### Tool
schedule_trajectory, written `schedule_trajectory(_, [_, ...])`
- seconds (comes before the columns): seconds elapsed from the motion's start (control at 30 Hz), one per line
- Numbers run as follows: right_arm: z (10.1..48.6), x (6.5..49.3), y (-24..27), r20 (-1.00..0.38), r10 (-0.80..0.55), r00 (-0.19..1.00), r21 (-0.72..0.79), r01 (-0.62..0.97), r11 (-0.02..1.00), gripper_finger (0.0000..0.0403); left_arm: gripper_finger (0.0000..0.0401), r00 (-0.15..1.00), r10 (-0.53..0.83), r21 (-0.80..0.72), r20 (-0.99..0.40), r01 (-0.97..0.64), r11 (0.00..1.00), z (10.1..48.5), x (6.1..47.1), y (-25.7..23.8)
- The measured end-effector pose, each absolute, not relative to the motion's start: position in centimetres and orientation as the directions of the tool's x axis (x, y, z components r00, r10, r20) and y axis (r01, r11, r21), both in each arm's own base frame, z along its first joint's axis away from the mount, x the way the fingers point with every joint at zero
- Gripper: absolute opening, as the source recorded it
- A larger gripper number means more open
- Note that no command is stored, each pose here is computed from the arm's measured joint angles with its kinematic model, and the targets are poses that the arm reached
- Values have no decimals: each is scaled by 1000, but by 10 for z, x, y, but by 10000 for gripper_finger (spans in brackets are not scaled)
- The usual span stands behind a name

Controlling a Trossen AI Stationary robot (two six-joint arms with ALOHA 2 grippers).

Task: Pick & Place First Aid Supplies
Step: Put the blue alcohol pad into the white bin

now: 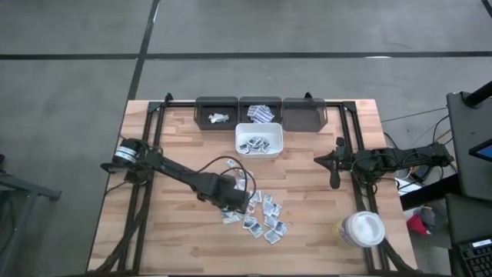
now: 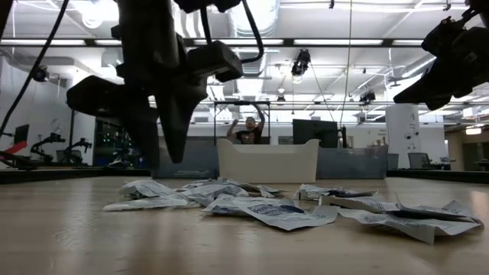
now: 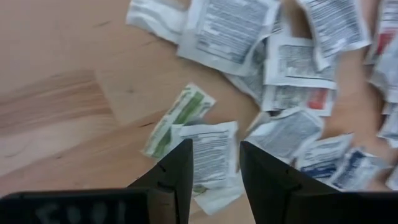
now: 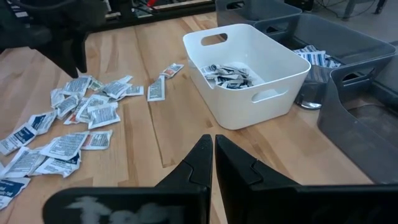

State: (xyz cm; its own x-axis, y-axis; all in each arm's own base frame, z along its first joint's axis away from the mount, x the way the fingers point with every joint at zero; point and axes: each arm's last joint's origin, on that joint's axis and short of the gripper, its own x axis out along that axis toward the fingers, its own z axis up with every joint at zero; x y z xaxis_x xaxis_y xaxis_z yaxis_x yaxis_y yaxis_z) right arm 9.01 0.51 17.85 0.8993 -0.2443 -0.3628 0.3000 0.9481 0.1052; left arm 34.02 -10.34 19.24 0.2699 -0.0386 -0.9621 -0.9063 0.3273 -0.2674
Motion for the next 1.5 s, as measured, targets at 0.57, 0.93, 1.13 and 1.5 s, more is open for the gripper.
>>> schedule_trajectory(0.57, [179, 90, 5, -363, -244, 899, 105, 300, 948, 18, 124, 230, -71, -241, -971, -917, 319, 177, 333, -102])
schedule_trajectory(0.93, [179, 90, 5, -363, -244, 899, 105, 300, 948, 18, 123, 240, -74, -251, -968, -909, 332, 177, 334, -103])
schedule_trajectory(1.13, [179, 90, 5, -363, -245, 899, 105, 300, 948, 18, 122, 263, -82, -275, -961, -902, 332, 178, 336, -103])
schedule_trajectory(1.5, [179, 90, 5, -363, -244, 899, 105, 300, 948, 18, 122, 240, -90, -256, -967, -907, 335, 167, 339, -105])
